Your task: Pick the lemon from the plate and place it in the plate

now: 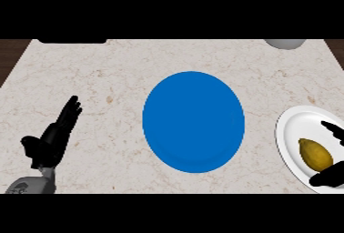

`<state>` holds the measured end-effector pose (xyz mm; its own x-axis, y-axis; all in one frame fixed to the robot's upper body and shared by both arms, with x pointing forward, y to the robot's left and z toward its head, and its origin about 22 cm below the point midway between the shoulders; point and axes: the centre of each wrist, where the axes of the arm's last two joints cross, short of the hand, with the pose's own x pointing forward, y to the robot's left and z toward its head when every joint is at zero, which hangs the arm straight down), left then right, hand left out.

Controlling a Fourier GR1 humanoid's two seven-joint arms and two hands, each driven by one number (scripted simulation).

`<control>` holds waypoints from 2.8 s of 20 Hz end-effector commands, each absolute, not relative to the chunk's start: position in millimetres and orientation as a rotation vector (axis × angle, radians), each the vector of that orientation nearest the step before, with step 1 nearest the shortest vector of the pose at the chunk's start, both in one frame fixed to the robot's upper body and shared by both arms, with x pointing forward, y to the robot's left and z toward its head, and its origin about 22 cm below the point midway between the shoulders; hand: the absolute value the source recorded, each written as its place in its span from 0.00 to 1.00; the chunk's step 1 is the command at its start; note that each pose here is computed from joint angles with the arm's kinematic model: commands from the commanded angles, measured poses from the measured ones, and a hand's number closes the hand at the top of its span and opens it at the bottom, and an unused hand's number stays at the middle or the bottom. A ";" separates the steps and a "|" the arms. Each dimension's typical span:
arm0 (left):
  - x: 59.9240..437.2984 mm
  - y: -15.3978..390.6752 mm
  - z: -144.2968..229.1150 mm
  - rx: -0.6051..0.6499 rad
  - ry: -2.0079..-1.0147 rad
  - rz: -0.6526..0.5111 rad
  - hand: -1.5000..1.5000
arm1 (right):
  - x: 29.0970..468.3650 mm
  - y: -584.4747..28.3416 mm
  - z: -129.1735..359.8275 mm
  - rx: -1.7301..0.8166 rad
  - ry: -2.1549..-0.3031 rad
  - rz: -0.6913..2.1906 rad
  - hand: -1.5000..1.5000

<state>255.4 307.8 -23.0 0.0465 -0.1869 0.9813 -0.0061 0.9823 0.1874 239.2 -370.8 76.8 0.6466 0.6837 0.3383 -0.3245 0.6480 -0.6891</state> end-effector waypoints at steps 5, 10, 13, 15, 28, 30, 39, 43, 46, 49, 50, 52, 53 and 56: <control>242.1 325.6 -24.9 0.143 -1.512 -0.143 0.50 | 249.0 -371.6 23.7 -0.670 -0.562 0.646 0.00; 247.7 323.8 -22.6 0.166 -1.517 -0.150 0.50 | 246.9 -366.1 31.2 -0.552 -0.623 0.696 1.00; 249.4 316.5 2.1 0.150 -1.519 -0.140 0.50 | 238.3 -386.0 22.9 -0.551 -0.649 0.688 1.00; 245.8 289.0 -19.4 0.163 -1.529 -0.142 0.50 | 249.9 -384.0 38.8 -0.549 -0.663 0.702 1.00; 239.8 325.9 -22.1 0.218 -1.498 -0.095 0.50 | 113.1 -309.2 30.8 -1.053 -0.881 0.584 1.00; 239.3 319.1 -22.9 0.191 -1.501 -0.092 0.50 | 100.4 -294.9 49.5 -1.130 -0.957 0.565 1.00; 228.4 319.9 -26.9 0.183 -1.515 -0.130 0.50 | 45.4 -234.9 122.0 -1.247 -1.132 0.467 1.00; 241.2 300.6 -26.1 0.180 -1.504 -0.119 0.50 | 47.7 -229.8 139.9 -1.323 -1.256 0.435 1.00; 238.9 303.5 -27.9 0.170 -1.512 -0.125 0.50 | 50.8 -229.3 145.9 -1.396 -1.352 0.405 1.00; 245.5 306.0 -19.6 0.169 -1.522 -0.138 0.50 | 51.4 -219.9 145.1 -1.399 -1.344 0.406 1.00; 257.5 300.6 -7.9 0.158 -1.513 -0.148 0.50 | 55.9 -215.3 145.0 -1.376 -1.392 0.393 1.00; 250.2 304.9 -24.1 0.172 -1.521 -0.150 0.50 | 58.9 -208.8 154.2 -1.353 -1.395 0.363 1.00; 246.8 300.5 -23.5 0.165 -1.527 -0.135 0.50 | 57.6 -207.7 158.1 -1.365 -1.385 0.382 1.00; 250.0 293.7 -29.8 0.150 -1.515 -0.152 0.50 | 71.7 -195.8 158.0 -1.342 -1.404 0.398 1.00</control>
